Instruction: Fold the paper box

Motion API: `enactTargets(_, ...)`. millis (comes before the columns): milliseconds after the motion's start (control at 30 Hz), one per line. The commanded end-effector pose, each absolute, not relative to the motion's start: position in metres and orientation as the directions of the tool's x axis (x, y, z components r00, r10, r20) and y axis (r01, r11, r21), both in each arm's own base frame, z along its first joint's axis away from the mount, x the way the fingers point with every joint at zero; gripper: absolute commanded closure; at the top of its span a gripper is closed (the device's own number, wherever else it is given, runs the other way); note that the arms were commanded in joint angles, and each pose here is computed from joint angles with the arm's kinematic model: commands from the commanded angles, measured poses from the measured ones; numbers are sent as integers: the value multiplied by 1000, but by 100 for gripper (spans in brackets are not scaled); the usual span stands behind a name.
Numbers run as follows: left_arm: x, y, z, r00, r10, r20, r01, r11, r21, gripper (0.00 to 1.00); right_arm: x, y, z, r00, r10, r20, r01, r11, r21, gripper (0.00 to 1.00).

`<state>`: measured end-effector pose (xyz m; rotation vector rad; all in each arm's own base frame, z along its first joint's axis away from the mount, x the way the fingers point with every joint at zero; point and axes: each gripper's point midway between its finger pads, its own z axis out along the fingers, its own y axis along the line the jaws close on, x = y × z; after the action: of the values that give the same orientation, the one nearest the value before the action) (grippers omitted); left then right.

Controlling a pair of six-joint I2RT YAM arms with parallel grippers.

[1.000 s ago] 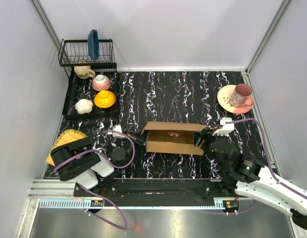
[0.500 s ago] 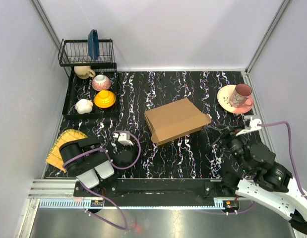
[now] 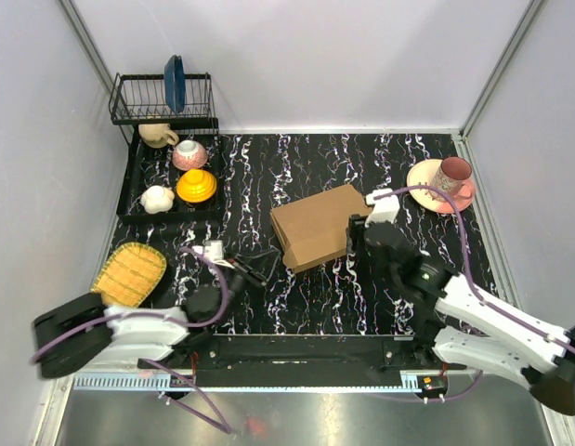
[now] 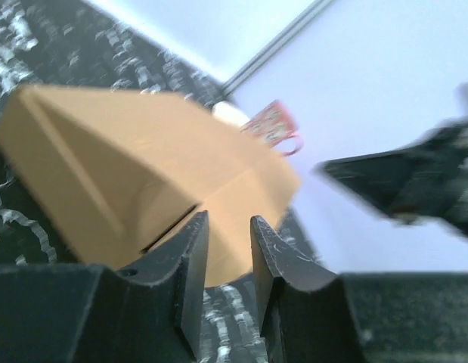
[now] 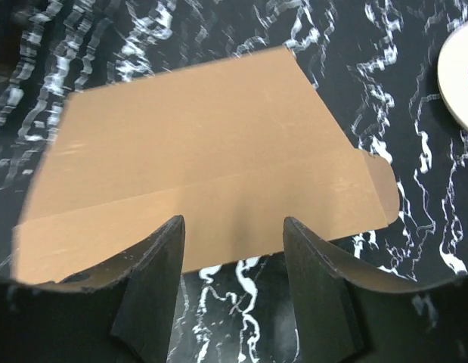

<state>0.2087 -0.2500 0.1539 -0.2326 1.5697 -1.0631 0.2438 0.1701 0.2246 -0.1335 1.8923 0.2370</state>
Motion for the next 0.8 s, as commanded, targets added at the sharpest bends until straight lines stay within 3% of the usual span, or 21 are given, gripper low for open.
enactTargets(0,190,-214,111,-354,-518,-779,341,704,-623,69,282,163,202,-396,118,-911,-125,976,181,41)
enactTargets(200,204,-194,171,-203,-562,-802,320,736,-597,68,293,178,149,-517,78,-852,-154,971,182,52)
enactTargets(467,216,-238,185,-267,-512,-817,330,748,-576,58,274,177,80,-659,60,-750,-123,975,185,57)
enactTargets(600,232,-255,199,-240,-507,-828,305,770,-560,52,272,178,77,-689,64,-722,-108,976,190,57)
enactTargets(767,256,-249,227,-162,-524,-836,274,790,-548,47,273,178,106,-635,99,-766,-128,965,231,57)
